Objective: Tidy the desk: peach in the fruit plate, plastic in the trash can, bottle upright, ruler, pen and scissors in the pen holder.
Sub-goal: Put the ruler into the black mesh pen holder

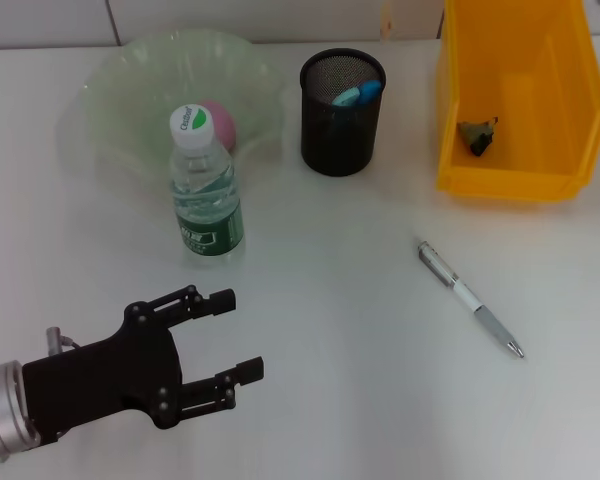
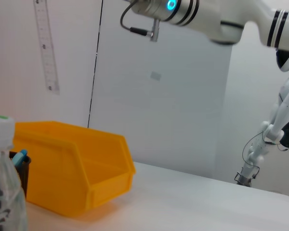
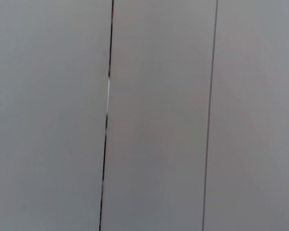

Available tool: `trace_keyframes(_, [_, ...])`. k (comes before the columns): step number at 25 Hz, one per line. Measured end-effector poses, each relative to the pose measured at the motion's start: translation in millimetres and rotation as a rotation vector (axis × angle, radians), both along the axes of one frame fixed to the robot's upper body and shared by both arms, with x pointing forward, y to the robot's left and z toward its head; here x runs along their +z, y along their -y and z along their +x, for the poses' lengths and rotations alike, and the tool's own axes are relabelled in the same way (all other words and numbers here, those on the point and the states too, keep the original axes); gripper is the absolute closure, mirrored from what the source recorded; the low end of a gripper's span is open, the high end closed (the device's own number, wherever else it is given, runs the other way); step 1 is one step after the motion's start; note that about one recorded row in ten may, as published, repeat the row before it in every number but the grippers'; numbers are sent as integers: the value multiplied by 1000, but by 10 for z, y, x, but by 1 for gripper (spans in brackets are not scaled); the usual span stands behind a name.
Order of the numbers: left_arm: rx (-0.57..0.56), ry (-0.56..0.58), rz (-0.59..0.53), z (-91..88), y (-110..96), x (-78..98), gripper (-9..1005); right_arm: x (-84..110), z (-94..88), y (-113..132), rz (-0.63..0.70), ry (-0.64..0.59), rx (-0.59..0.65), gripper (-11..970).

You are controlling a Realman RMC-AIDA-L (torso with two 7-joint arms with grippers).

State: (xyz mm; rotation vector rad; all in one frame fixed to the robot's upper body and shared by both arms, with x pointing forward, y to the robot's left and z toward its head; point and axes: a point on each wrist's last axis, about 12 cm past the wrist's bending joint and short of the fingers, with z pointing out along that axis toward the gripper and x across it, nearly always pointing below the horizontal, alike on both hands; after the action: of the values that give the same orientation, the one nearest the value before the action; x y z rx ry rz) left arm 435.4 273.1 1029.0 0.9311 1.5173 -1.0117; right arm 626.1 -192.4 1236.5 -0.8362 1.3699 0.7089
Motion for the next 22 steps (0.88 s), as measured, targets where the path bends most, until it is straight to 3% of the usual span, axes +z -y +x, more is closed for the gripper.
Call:
trace_keyframes(1, [-2,1,-1,10,1,9,223,-136,22,2,54,37,-3,582])
trace_keyframes(9, [-17,9,0,34,27,21,223,-524,104,-26,170,78,-77,582])
trace_keyframes(14, [-18,17,0,44,31,28,223,-702,154,-90,194,69,-125,581])
trace_keyframes(22, [-20,21,1,55,25,36,223,-815,212,-205,190,68,-167,581])
